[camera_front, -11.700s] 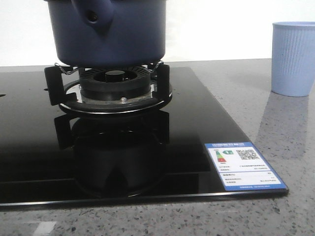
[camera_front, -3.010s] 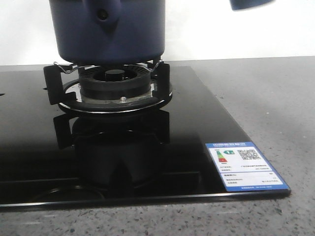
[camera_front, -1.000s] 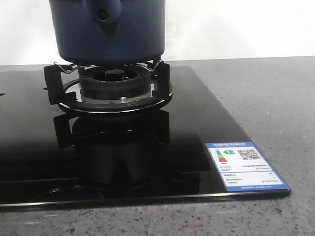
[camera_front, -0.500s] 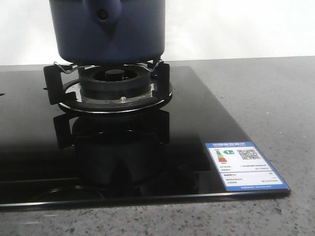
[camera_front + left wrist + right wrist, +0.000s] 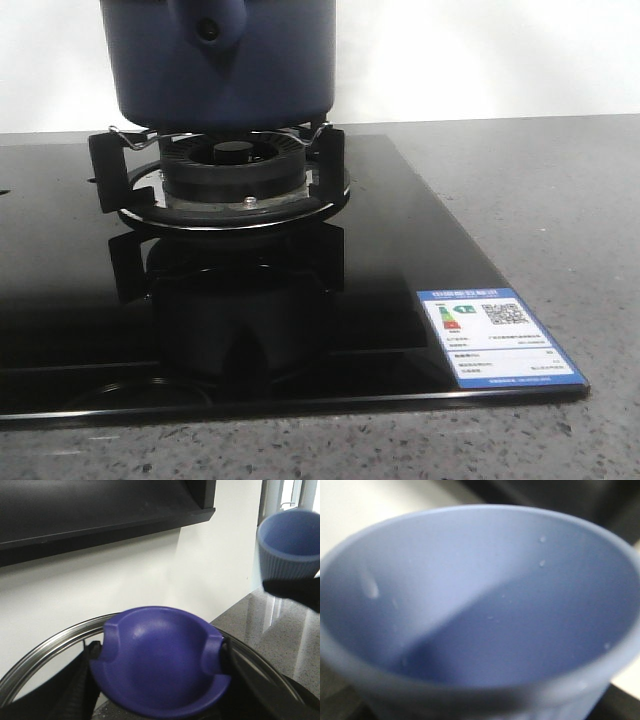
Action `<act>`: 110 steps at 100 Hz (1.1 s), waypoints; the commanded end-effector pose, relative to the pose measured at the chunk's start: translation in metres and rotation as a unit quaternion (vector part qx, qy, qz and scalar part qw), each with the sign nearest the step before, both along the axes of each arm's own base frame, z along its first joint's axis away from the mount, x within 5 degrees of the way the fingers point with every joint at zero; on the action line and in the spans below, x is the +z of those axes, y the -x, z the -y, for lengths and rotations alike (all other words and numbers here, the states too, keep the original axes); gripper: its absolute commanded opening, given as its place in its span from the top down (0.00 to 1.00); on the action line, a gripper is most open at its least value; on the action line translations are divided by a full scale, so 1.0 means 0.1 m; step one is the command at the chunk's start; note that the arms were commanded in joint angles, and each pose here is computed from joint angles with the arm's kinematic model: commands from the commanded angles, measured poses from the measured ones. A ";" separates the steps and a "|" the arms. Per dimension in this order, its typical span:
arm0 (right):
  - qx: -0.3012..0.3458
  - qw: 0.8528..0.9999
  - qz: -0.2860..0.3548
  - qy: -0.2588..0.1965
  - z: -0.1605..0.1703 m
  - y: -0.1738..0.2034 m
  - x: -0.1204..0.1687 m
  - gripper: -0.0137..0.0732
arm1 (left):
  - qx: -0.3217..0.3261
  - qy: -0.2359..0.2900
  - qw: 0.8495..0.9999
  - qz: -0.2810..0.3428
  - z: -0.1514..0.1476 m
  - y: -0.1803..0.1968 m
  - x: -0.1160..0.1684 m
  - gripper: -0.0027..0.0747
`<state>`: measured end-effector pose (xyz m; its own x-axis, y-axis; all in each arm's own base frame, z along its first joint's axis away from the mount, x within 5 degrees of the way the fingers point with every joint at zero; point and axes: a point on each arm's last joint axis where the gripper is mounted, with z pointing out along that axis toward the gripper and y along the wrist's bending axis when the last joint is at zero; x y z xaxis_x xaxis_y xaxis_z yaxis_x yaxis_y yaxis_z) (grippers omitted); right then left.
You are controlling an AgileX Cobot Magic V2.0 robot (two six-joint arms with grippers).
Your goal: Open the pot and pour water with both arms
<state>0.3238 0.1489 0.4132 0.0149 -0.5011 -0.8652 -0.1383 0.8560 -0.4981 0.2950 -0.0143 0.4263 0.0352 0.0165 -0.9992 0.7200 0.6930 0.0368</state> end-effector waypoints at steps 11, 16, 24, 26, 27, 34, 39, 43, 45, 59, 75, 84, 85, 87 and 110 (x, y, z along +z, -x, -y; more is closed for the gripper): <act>-0.052 0.991 0.040 -0.118 0.50 0.23 0.34 0.53 | -0.007 0.044 0.998 0.047 0.02 0.15 0.31 0.53; -0.052 0.989 0.036 -0.132 0.59 0.26 0.32 0.53 | -0.007 0.044 0.998 0.047 0.02 0.15 0.31 0.53; -0.035 0.986 0.027 -0.159 0.73 0.32 0.26 0.53 | -0.007 0.044 0.998 0.047 0.02 0.15 0.31 0.53; -0.032 0.985 0.024 -0.165 0.78 0.33 0.24 0.53 | -0.007 0.044 0.998 0.047 0.02 0.15 0.31 0.53; -0.032 0.985 0.022 -0.167 0.79 0.35 0.23 0.53 | -0.007 0.044 0.998 0.047 0.02 0.15 0.31 0.53; -0.024 0.982 0.010 -0.186 0.95 0.39 0.15 0.53 | -0.007 0.044 0.998 0.047 0.02 0.15 0.31 0.53; -0.022 0.982 0.000 -0.190 1.05 0.42 0.07 0.53 | -0.007 0.044 0.998 0.047 0.02 0.15 0.31 0.53; -0.013 0.981 -0.013 -0.193 1.11 0.44 -0.01 0.53 | -0.007 0.044 0.998 0.047 0.02 0.15 0.31 0.53; -0.013 0.980 -0.015 -0.197 1.15 0.45 -0.03 0.53 | -0.007 0.044 0.998 0.047 0.02 0.15 0.31 0.53; -0.011 0.975 -0.054 -0.216 1.38 0.48 -0.30 0.53 | -0.007 0.044 0.998 0.047 0.02 0.15 0.31 0.53; 0.007 0.959 -0.092 -0.267 1.57 0.53 -0.58 0.53 | -0.007 0.044 0.998 0.047 0.02 0.15 0.31 0.53; 0.034 0.956 -0.096 -0.274 1.66 0.59 -0.68 0.54 | -0.007 0.044 0.998 0.047 0.02 0.15 0.31 0.53; 0.041 0.956 -0.096 -0.275 1.66 0.59 -0.69 0.54 | -0.007 0.044 0.998 0.047 0.02 0.15 0.31 0.53; 0.048 0.957 -0.089 -0.274 1.67 0.60 -0.70 0.54 | -0.007 0.044 0.998 0.047 0.02 0.15 0.31 0.53; 0.083 0.963 -0.030 -0.255 1.72 0.64 -0.90 0.54 | -0.007 0.044 0.998 0.047 0.02 0.15 0.31 0.53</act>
<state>0.2619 -0.0252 0.3114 -0.1179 0.0088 -0.9930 -0.2773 0.9599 0.0414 0.2950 -0.0143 0.4263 0.0352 0.0165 -0.9992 0.7200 0.6930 0.0368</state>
